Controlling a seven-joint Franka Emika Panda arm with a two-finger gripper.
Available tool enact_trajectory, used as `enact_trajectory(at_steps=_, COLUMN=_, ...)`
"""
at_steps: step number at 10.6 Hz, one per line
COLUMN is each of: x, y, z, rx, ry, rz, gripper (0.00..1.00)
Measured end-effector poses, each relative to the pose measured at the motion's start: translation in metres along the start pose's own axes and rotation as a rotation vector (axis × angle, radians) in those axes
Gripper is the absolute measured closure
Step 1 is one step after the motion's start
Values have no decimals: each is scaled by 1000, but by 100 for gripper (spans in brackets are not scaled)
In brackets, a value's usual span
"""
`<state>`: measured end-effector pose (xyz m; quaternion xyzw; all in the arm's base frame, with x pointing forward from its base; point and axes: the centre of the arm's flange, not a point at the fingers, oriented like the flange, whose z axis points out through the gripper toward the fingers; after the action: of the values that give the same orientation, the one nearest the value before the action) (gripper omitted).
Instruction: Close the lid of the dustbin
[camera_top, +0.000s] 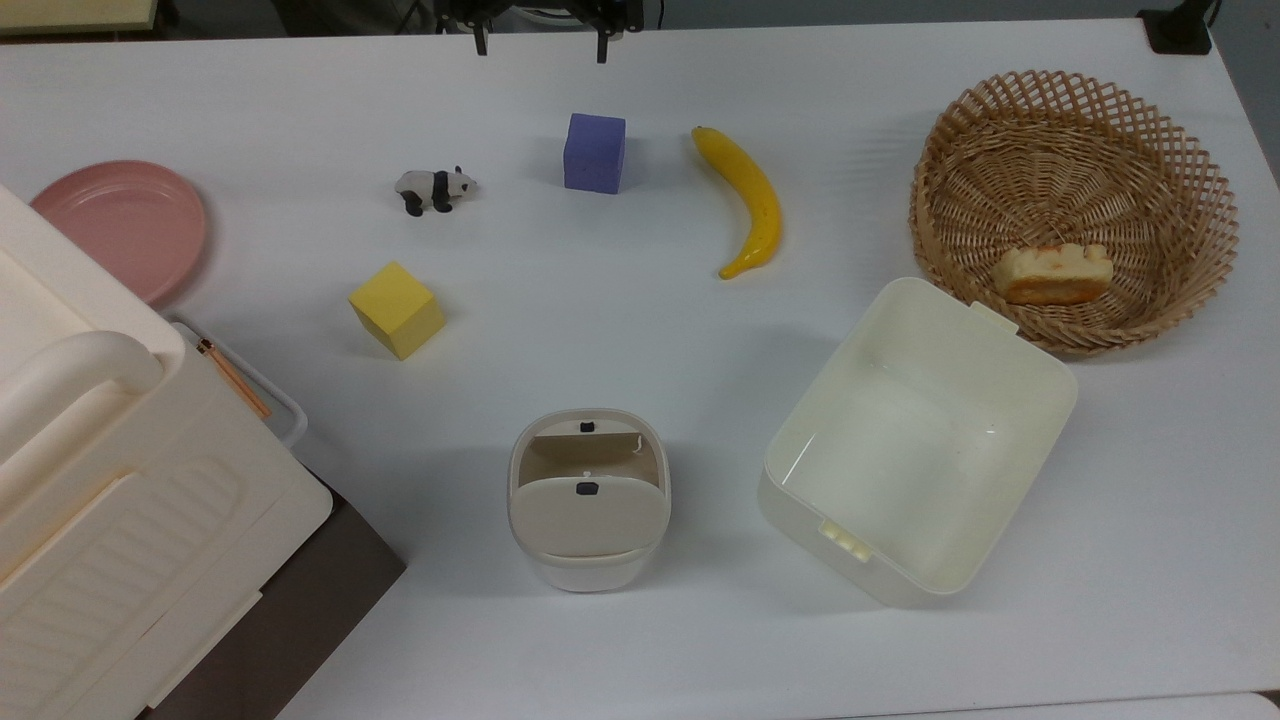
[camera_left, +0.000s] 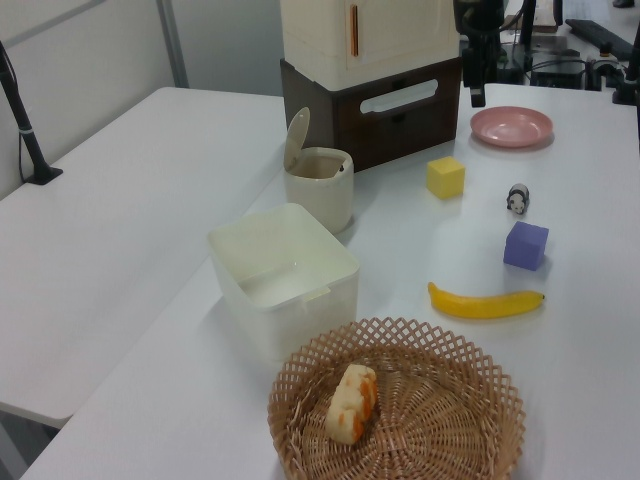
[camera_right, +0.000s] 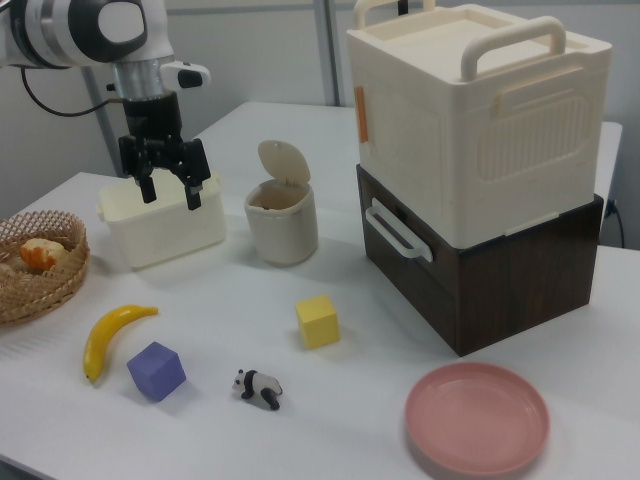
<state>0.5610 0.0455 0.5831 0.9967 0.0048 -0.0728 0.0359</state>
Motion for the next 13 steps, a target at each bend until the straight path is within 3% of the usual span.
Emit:
enact_trajectory(at_steps=7, x=0, y=-10, z=7, rx=-4, ry=-16, rz=-18, gripper=0)
enact_trajectory(at_steps=9, x=10, y=-9, z=6, rx=1, ry=42, rz=-13, gripper=4)
enact_trajectory(at_steps=10, x=19, y=-8, z=8, rx=4, ry=81, rz=-6, gripper=12)
enact_trajectory(at_steps=11, x=31, y=-7, z=10, rx=10, ry=125, rz=19, gripper=30)
enact_trajectory(at_steps=12, x=43, y=-6, z=9, rx=17, ry=187, rz=45, gripper=31)
enact_trajectory(at_steps=13, x=55, y=-7, z=0, rx=30, ry=282, rz=63, gripper=40)
